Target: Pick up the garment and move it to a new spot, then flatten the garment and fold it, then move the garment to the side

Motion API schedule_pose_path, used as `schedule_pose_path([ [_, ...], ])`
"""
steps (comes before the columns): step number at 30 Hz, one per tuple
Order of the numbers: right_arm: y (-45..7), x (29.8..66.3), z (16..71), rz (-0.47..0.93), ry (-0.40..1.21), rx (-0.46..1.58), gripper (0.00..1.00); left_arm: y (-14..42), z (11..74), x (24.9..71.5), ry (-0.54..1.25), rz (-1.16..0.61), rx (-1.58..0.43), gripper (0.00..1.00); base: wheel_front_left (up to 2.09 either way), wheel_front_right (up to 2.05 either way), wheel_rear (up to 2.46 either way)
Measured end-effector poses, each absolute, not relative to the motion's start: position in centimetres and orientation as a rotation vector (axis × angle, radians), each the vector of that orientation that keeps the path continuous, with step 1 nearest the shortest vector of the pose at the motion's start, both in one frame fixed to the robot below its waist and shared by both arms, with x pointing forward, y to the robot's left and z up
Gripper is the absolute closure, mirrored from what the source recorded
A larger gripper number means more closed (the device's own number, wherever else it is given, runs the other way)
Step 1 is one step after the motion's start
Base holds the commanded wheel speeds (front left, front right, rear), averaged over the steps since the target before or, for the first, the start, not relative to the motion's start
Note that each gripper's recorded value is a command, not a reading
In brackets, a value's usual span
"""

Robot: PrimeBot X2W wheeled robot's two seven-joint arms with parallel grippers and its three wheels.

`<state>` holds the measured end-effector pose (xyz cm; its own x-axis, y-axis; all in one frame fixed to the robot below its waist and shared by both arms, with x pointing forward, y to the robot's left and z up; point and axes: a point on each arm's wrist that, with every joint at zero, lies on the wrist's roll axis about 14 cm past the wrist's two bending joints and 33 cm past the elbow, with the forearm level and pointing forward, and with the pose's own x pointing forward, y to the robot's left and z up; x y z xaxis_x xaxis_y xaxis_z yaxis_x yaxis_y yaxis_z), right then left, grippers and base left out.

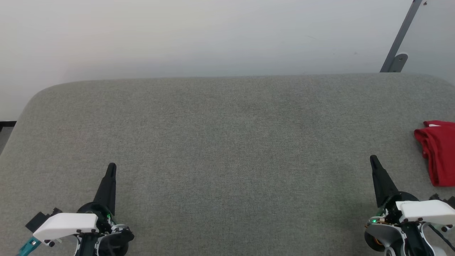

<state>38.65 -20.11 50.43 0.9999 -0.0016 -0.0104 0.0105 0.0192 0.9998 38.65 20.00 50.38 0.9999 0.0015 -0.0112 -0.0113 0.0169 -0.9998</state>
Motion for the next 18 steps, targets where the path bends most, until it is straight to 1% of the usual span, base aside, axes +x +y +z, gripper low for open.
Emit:
schedule_pose_path([
  [18,-19.97,38.87,50.62,-0.002,0.004,1.573,1.00,20.01,50.41,38.75,0.007,0.007,-1.574,1.00,0.00,0.00,0.00],
])
